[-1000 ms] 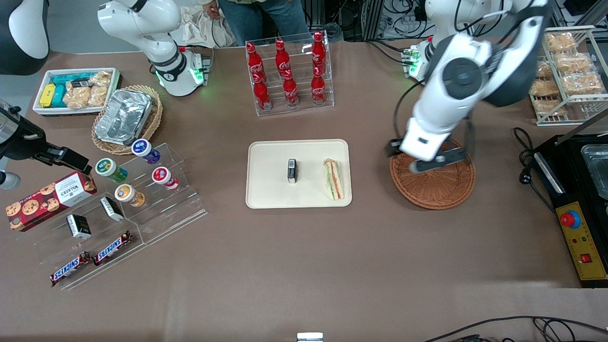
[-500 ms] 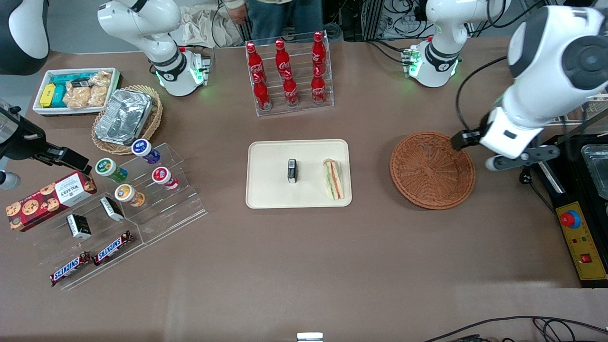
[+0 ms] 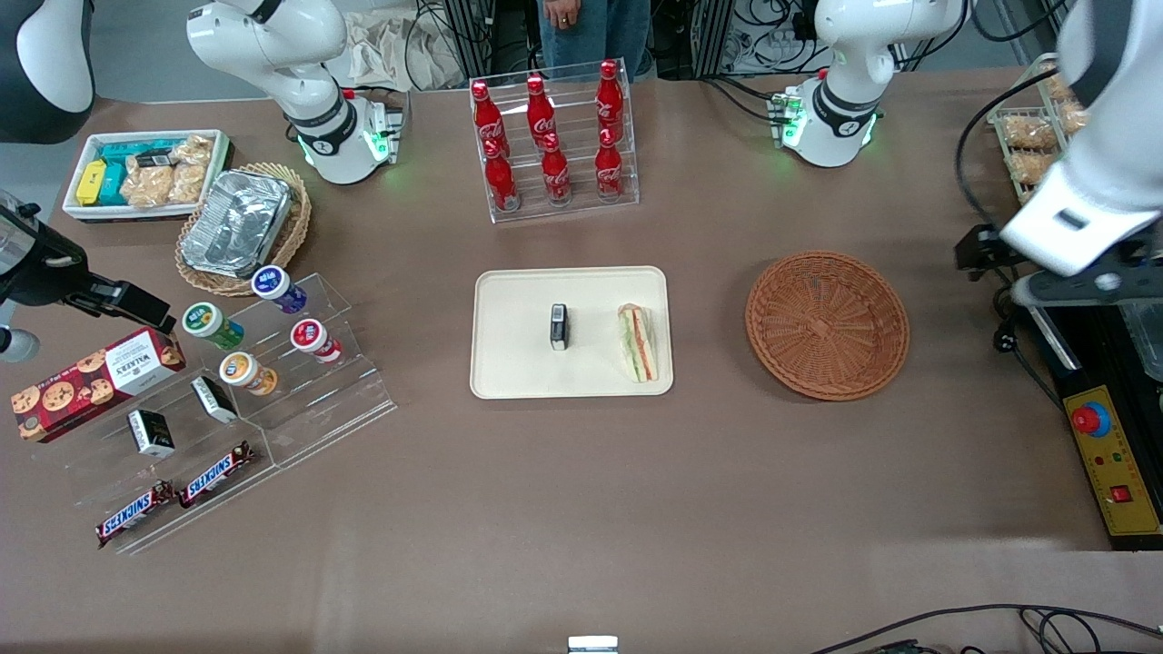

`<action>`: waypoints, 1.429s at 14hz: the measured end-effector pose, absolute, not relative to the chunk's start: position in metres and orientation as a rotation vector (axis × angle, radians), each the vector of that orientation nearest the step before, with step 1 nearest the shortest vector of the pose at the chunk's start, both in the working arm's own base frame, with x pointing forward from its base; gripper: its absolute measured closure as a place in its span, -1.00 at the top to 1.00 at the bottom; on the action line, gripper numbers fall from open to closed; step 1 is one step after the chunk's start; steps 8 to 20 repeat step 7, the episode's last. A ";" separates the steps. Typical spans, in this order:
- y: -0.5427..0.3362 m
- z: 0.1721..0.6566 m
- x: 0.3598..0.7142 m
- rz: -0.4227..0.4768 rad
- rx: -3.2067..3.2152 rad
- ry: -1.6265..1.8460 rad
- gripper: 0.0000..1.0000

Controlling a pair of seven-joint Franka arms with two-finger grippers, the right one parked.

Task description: Place sandwich from basket to tray

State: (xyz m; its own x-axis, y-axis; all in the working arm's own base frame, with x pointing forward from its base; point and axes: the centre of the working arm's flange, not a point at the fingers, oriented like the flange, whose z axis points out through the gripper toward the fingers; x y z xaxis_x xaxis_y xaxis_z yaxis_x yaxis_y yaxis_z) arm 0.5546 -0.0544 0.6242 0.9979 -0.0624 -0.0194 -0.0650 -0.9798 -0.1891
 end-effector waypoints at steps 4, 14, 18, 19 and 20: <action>-0.037 0.633 0.557 0.015 -3.073 0.033 1.00; -0.024 0.620 0.564 0.067 -3.152 -0.025 1.00; -0.024 0.620 0.564 0.067 -3.152 -0.025 1.00; -0.024 0.620 0.564 0.067 -3.152 -0.025 1.00; -0.024 0.620 0.564 0.067 -3.152 -0.025 1.00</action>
